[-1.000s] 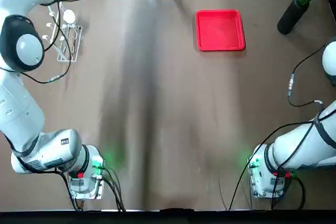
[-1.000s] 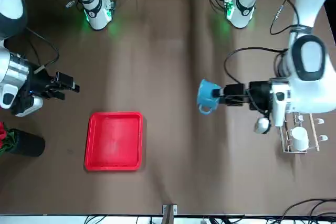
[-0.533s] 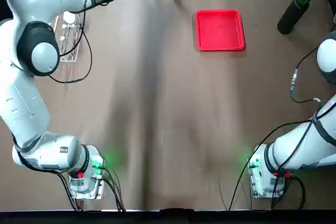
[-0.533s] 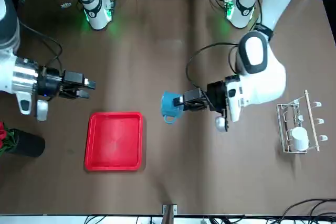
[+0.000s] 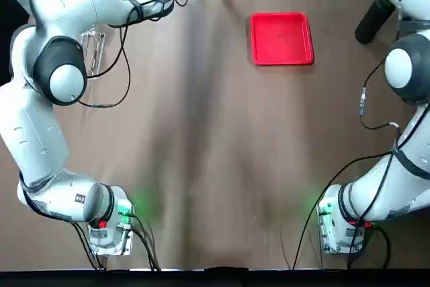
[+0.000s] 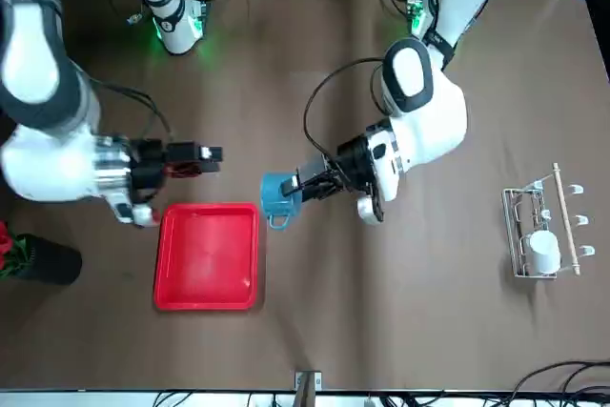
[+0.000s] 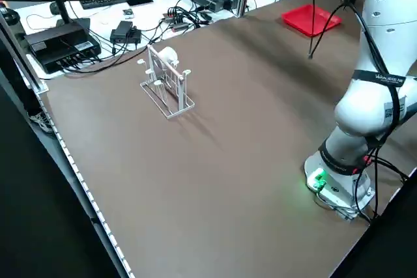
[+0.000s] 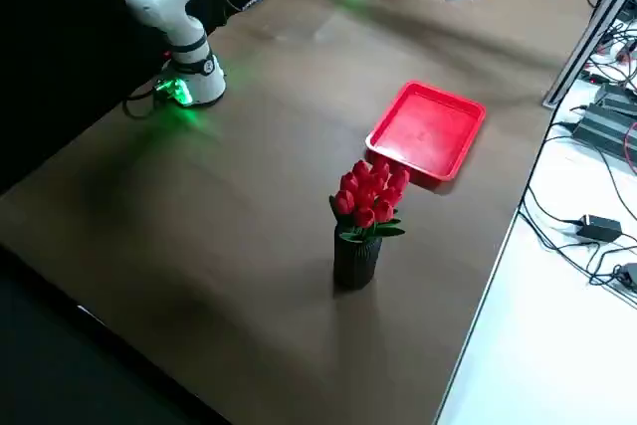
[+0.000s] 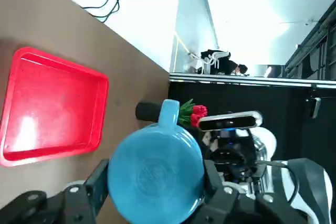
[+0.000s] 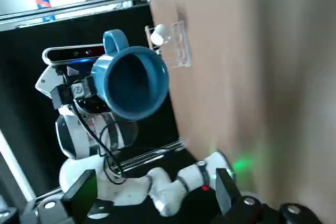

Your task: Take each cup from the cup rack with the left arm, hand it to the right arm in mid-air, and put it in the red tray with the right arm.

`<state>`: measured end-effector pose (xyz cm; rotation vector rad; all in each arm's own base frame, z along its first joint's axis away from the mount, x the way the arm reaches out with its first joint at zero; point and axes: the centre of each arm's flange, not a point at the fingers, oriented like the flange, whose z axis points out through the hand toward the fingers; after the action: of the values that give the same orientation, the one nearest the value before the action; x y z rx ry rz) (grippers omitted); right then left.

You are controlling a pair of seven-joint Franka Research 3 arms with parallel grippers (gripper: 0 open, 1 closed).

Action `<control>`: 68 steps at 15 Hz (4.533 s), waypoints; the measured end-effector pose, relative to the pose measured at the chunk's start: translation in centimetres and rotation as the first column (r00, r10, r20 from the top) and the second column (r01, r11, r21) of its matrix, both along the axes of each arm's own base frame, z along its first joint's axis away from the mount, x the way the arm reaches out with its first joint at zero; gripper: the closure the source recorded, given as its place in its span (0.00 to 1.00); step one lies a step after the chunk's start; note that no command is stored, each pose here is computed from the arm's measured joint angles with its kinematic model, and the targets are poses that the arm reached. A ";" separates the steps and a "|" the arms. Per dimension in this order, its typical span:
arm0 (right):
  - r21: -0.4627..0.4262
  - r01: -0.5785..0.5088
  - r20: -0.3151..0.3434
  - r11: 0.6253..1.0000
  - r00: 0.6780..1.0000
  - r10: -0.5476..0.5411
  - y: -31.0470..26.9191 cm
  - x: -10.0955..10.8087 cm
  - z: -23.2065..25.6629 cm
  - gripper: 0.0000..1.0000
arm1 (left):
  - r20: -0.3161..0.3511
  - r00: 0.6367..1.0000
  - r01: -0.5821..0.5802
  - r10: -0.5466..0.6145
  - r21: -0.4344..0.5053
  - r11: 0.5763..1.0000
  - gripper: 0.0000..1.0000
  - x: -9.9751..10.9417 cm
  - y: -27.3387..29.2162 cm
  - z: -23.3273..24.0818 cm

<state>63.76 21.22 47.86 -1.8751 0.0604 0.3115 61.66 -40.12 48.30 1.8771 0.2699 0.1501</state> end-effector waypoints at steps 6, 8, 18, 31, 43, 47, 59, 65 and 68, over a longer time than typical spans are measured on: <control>0.096 0.030 -0.046 0.995 0.999 -0.025 1.0 0.7 -1.5 0.24 | 0.006 0.999 -0.042 0.042 0.024 0.999 0.26 -1.0 -2.2 -1.5; 0.131 0.043 -0.042 0.990 0.998 -0.038 1.0 0.9 -1.2 0.28 | 0.005 0.999 -0.044 0.043 0.025 0.999 0.26 -1.0 -2.1 -1.5; 0.199 0.084 0.058 0.976 0.994 -0.097 1.0 2.2 -3.6 0.35 | 0.006 0.999 -0.034 0.034 0.024 0.999 0.26 -1.4 -2.7 -1.5; 0.249 0.106 0.103 0.963 0.985 -0.135 4.6 2.2 -5.5 0.51 | 0.007 0.997 -0.072 0.072 0.026 0.997 0.26 -1.9 -3.4 -1.8; 0.287 0.111 0.138 0.952 0.978 -0.156 4.9 2.4 -4.8 0.86 | -0.028 0.996 -0.089 0.089 0.011 0.996 0.26 -1.7 -3.3 -2.0; 0.287 0.113 0.139 0.951 0.978 -0.158 5.0 2.4 -4.8 0.86 | -0.028 0.996 -0.089 0.090 0.011 0.996 0.26 -1.6 -3.2 -2.0; 0.259 0.125 0.151 0.958 0.974 -0.168 4.1 2.8 -5.6 0.91 | -0.062 0.986 -0.157 0.155 -0.015 0.988 0.00 0.1 -0.7 -0.5; 0.033 0.211 0.280 0.977 0.936 -0.212 0.5 4.6 -6.9 0.91 | -0.044 0.965 -0.256 0.257 0.035 0.966 0.00 2.9 7.2 -0.5; -0.113 0.276 0.373 0.955 0.902 -0.217 -1.0 5.5 -7.7 0.91 | -0.004 0.964 -0.260 0.264 0.161 0.952 0.00 2.0 11.1 -2.4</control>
<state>69.30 20.21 40.14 -2.0329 0.0777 -0.2200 63.69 -29.05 45.95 1.9967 0.5394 0.3376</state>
